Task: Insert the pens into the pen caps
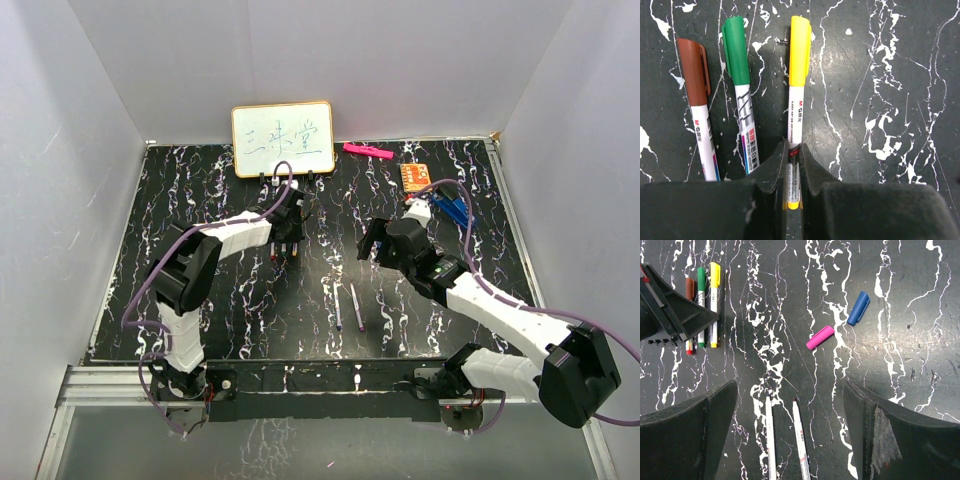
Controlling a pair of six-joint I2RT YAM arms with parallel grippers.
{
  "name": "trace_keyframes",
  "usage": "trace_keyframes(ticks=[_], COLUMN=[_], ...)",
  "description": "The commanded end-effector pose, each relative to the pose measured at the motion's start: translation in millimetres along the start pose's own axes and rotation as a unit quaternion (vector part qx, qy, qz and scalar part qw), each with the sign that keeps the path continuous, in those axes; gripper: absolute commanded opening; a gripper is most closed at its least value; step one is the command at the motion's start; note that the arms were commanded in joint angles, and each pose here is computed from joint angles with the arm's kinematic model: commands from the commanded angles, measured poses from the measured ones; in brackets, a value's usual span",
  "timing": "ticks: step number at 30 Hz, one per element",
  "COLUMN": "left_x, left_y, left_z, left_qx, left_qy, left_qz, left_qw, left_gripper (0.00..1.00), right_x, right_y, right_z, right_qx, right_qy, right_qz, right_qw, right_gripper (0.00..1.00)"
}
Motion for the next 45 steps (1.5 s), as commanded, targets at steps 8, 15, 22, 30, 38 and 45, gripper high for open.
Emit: trace_keyframes(ticks=[8,15,22,30,38,45], left_x=[-4,14,41,40,-19,-65], left_y=[3,2,-2,-24,-79,-99], left_z=[-7,7,38,75,102,126], left_qx=[0.005,0.000,-0.020,-0.045,-0.085,-0.100], left_qy=[0.025,-0.001,-0.044,-0.067,-0.018,0.015], left_qz=[-0.005,-0.002,0.001,-0.019,-0.085,-0.116], left_qw=[1.000,1.000,0.999,0.997,0.993,0.988], left_gripper=[0.23,0.32,0.40,0.42,0.45,0.48], right_x=[4,-2,-5,-4,0,-4], right_y=[4,4,5,-1,-21,-39], right_z=[2,-2,-2,0,2,3], right_qx=[0.016,0.021,0.028,0.020,-0.044,-0.088], right_qy=[-0.014,-0.003,0.002,-0.005,-0.032,-0.039], right_qz=[-0.002,-0.002,-0.002,0.003,-0.039,-0.054], right_qw=[1.000,1.000,1.000,1.000,0.998,0.994], right_gripper=[0.84,0.84,0.84,0.84,0.88,0.89])
Point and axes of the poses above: each gripper's point midway between its finger pads, its own z axis back along the fingers, its own y axis along the line the jaws close on, x = y × z, the point moved 3 cm from there along z, back along the fingers, and after that the axes turned 13 degrees about -z, right-handed, at the moved point
